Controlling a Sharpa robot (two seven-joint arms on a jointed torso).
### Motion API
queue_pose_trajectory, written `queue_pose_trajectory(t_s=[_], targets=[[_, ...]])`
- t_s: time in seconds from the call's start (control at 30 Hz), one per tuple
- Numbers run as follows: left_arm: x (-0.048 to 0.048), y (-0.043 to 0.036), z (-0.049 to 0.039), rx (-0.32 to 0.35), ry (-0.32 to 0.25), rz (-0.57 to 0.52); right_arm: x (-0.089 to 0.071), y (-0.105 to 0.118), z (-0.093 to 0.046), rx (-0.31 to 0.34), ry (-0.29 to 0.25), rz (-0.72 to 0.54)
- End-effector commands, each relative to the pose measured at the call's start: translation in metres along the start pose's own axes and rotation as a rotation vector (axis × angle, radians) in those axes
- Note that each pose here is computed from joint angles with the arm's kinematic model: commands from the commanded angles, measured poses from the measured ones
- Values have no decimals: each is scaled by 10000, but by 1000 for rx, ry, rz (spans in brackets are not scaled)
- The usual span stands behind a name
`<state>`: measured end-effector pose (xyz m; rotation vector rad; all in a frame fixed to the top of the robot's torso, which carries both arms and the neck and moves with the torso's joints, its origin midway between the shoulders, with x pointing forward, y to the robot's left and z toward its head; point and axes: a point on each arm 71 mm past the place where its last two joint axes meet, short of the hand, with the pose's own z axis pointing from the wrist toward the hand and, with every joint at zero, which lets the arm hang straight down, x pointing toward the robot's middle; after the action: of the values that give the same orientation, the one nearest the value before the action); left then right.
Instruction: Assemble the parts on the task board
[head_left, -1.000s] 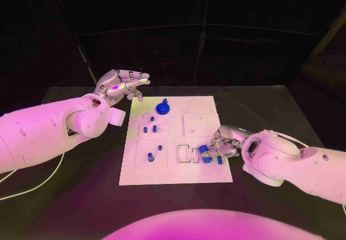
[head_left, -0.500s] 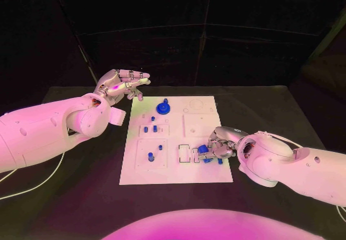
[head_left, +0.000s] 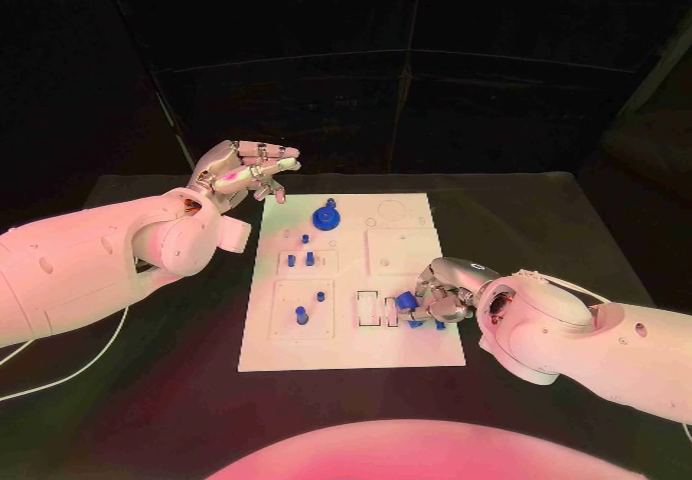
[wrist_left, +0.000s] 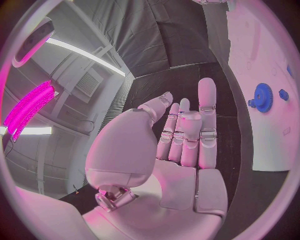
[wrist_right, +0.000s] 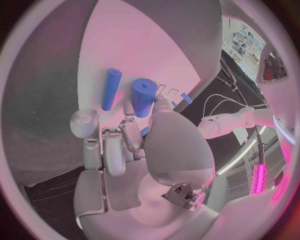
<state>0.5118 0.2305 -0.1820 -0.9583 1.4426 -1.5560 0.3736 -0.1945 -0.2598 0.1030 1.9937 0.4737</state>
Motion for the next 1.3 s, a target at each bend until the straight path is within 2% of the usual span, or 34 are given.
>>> queue_pose_trajectory(t_s=[0.03, 0.23, 0.4, 0.8, 1.3], targets=[[14, -7, 7, 3, 10, -10, -23, 36, -53, -15, -49, 89], [28, 5, 10, 1, 13, -10, -33, 130, -123, -49, -55, 147], [35, 10, 11, 0, 14, -10, -18, 191, -118, -63, -48, 170], [45, 12, 10, 1, 17, -11, 37, 323, -30, -83, -35, 187], [61, 12, 13, 0, 21, -13, 126, 398, 129, -39, 7, 171]])
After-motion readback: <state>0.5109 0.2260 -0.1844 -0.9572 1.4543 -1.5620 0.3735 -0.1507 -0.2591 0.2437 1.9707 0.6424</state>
